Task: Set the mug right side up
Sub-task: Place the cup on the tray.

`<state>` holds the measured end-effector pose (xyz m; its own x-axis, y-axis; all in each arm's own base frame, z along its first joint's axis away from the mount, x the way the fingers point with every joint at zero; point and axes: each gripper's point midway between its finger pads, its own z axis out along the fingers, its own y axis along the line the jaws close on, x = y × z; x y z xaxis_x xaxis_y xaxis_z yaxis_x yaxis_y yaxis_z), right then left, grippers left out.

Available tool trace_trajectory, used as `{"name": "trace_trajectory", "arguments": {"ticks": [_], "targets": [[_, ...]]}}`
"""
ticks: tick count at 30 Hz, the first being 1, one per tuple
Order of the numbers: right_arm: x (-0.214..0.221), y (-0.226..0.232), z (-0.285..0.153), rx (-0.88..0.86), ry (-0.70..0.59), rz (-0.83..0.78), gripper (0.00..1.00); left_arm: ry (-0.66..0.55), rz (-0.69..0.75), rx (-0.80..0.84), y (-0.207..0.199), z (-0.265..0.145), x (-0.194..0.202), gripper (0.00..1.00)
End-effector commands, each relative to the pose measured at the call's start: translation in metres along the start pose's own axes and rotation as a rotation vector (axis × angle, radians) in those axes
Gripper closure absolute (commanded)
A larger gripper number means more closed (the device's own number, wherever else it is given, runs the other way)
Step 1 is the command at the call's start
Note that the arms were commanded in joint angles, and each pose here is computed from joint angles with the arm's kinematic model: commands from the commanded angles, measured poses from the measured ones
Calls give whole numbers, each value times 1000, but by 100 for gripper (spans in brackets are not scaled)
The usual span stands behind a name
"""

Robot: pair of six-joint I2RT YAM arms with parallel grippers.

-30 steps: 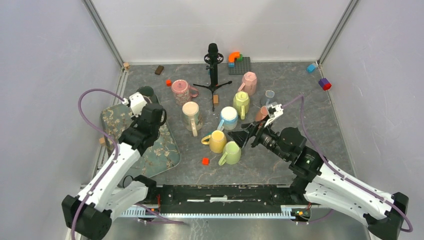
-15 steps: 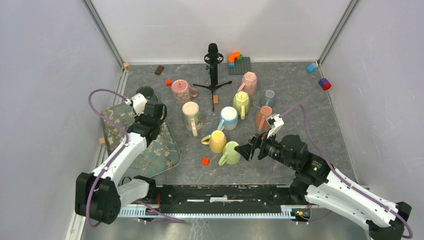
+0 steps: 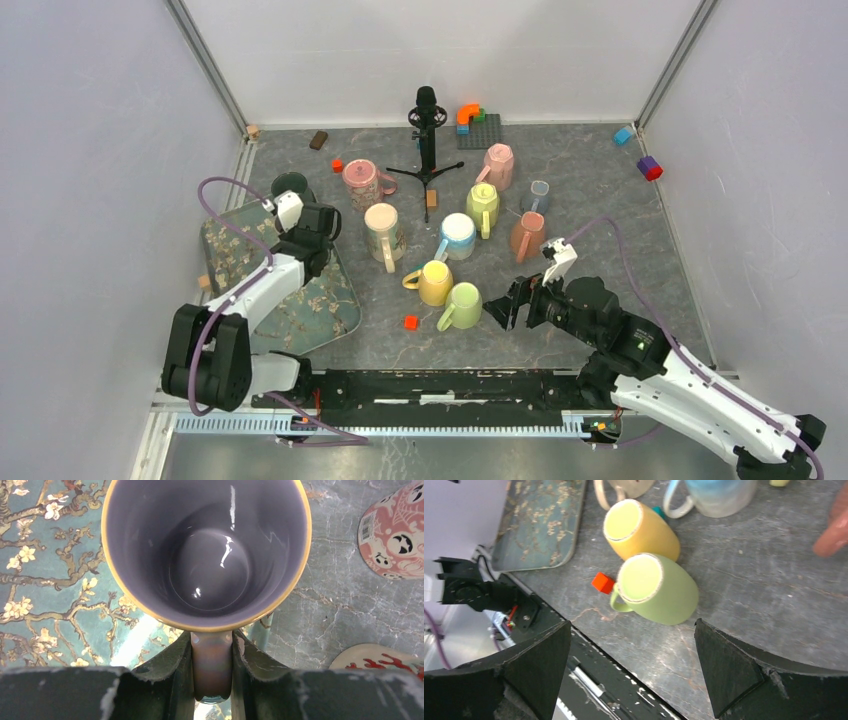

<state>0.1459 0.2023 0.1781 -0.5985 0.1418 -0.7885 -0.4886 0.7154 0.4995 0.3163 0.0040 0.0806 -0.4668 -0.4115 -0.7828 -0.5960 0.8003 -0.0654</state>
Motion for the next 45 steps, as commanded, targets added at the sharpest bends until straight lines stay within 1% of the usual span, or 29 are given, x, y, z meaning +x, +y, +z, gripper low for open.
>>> {"name": "trace_trajectory", "arguments": {"ticks": [1, 6, 10, 13, 15, 21, 27, 30, 37, 43, 45], "targets": [[-17, -17, -11, 112, -52, -32, 2, -134, -112, 50, -18, 6, -41, 94], [-24, -23, -20, 156, -76, -33, 2, -122, -114, 84, -26, 12, -40, 84], [-23, -28, -20, 183, -71, -30, 2, -109, -113, 100, -31, 13, -40, 68], [-24, -31, -20, 204, -78, -21, 2, -95, -114, 104, -32, 11, -40, 59], [-26, -33, -20, 216, -85, -15, 2, -89, -117, 106, -32, 8, -41, 49], [-32, -42, -21, 282, -105, -14, 2, -53, -141, 146, -32, -11, -44, 32], [-39, -58, -22, 381, -129, -35, 2, -12, -192, 327, -44, -50, -44, 16], [-42, -68, -22, 444, -151, -38, 2, 17, -165, 400, -43, -73, -42, 10], [-54, -92, -20, 625, -205, -33, 2, 97, -71, 652, -61, -134, -25, 0], [-64, -102, -4, 742, -181, -90, 2, 145, 65, 872, -93, -194, -8, 0], [-64, -101, 7, 727, -147, -97, 2, 154, 104, 933, -102, -215, -4, 0]]}}
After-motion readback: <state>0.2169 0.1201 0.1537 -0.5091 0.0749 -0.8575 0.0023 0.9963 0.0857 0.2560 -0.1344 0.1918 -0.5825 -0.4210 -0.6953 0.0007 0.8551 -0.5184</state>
